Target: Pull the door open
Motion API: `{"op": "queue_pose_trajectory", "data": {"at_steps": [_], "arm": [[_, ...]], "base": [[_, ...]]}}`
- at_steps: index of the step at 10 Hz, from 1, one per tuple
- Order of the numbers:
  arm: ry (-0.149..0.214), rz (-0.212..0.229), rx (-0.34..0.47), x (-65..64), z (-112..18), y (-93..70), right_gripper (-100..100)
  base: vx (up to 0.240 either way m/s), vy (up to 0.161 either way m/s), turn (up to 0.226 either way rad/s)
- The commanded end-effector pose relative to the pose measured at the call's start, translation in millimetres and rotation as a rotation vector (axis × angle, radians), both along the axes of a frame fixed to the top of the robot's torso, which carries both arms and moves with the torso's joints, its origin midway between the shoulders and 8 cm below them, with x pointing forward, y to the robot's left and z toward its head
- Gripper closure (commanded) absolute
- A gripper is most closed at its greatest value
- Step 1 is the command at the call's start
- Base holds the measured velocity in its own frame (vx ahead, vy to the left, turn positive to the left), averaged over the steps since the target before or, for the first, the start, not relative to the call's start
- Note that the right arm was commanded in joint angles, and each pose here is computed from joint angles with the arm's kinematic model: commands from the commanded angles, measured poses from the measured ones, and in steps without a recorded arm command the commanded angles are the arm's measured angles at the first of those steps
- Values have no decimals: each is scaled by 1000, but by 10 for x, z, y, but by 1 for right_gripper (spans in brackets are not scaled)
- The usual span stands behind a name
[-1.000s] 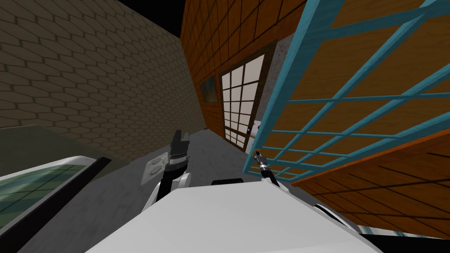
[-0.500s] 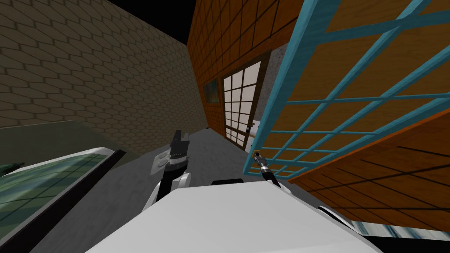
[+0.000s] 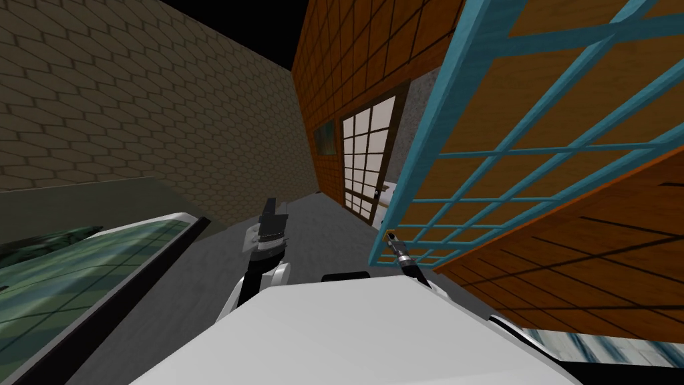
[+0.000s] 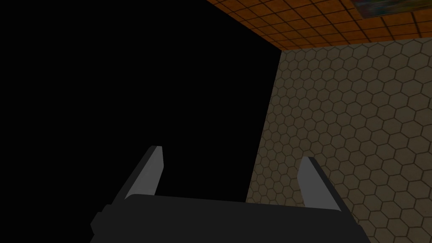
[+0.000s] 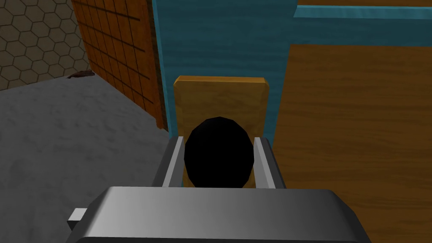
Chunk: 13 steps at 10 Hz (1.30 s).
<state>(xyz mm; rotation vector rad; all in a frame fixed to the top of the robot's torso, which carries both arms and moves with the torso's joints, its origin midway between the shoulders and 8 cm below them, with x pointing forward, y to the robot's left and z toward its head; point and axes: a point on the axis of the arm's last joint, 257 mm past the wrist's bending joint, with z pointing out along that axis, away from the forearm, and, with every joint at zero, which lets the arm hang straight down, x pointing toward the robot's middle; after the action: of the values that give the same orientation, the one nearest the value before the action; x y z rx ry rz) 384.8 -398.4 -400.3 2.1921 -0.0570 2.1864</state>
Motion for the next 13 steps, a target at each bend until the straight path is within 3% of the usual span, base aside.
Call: {"op": "queue_pose_trajectory", "data": {"at_steps": [1,3,4,5,8,13], "arm": [[-2,29,3,-60,15,35,100],[-3,60,6,-118,23,65,100],[3,51,5,-108,7,69,100],[5,92,-1,-241,-8,139,100],[-1,161,-7,-460,2,248,100],[-2,177,-7,-511,4,273,100]], "base": [[-201,-56,79],[-201,-53,73],[-98,-15,11],[-10,17,-69],[8,19,-79],[-5,-4,-9]]}}
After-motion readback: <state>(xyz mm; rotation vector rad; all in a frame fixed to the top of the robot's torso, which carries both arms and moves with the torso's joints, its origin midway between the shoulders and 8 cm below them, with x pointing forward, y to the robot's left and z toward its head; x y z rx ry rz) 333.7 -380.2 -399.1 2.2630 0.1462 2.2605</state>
